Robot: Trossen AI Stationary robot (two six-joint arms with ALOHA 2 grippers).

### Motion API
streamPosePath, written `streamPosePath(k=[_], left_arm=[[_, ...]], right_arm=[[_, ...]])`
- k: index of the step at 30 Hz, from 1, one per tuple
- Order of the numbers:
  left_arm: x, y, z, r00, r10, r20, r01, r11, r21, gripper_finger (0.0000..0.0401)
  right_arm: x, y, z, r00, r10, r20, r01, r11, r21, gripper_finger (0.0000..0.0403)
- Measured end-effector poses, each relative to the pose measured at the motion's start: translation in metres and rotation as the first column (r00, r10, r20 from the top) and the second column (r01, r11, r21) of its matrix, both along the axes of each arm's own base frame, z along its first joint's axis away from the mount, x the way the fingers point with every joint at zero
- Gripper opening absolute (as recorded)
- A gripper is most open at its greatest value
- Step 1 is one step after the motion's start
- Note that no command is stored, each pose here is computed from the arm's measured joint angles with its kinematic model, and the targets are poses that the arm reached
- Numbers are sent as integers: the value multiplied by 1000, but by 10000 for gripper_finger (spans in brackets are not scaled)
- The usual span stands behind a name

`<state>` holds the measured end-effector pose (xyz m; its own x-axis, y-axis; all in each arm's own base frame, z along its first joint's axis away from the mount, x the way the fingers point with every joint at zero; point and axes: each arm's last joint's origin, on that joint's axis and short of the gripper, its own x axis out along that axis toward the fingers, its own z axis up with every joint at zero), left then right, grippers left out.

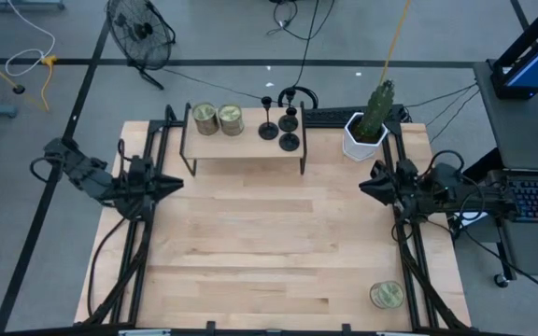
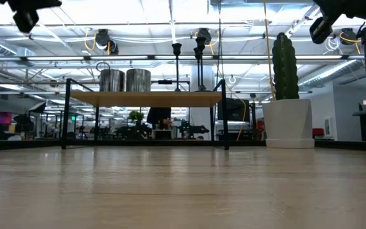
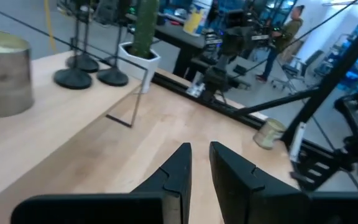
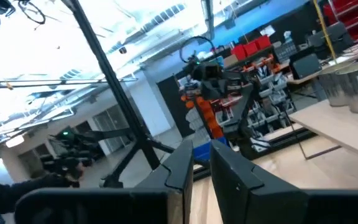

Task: Pick & Place candle stick holders
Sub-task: Put the silver scented candle on the shelf

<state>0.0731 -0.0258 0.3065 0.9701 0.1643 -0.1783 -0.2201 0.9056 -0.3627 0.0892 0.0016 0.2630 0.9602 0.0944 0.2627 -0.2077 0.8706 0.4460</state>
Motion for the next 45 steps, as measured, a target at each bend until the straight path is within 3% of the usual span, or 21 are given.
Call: streamPosePath(k=[7, 20, 24, 31, 35, 41, 45], left_arm=[[-8, 6, -23, 1000, 17, 4, -17, 1000, 24, 63], [-8, 5, -23, 1000, -19, 15, 20, 999, -27, 63], [-8, 5, -24, 999, -36, 1, 36, 998, 48, 63], [-12, 3, -21, 979, -201, 15, 200, 977, 68, 63], [-17, 6, -18, 972, -228, 56, 221, 969, 107, 63], [-24, 11, -18, 970, -230, 73, 220, 967, 133, 63], [-24, 11, -23, 969, -231, 88, 218, 966, 137, 63]], right_arm=[[1, 1, -1, 1000, 24, -10, -24, 1000, 1, 50], [2, 3, -1, 996, 90, -18, -91, 995, -35, 65], [6, 4, -3, 987, 153, -42, -155, 987, -37, 71], [15, 7, 8, 972, 233, -13, -233, 970, -66, 72], [18, 8, 29, 963, 267, -23, -268, 957, -112, 80], [25, 10, 58, 930, 329, -162, -352, 924, -148, 94], [28, 11, 69, 863, 377, -336, -430, 897, -99, 98]])
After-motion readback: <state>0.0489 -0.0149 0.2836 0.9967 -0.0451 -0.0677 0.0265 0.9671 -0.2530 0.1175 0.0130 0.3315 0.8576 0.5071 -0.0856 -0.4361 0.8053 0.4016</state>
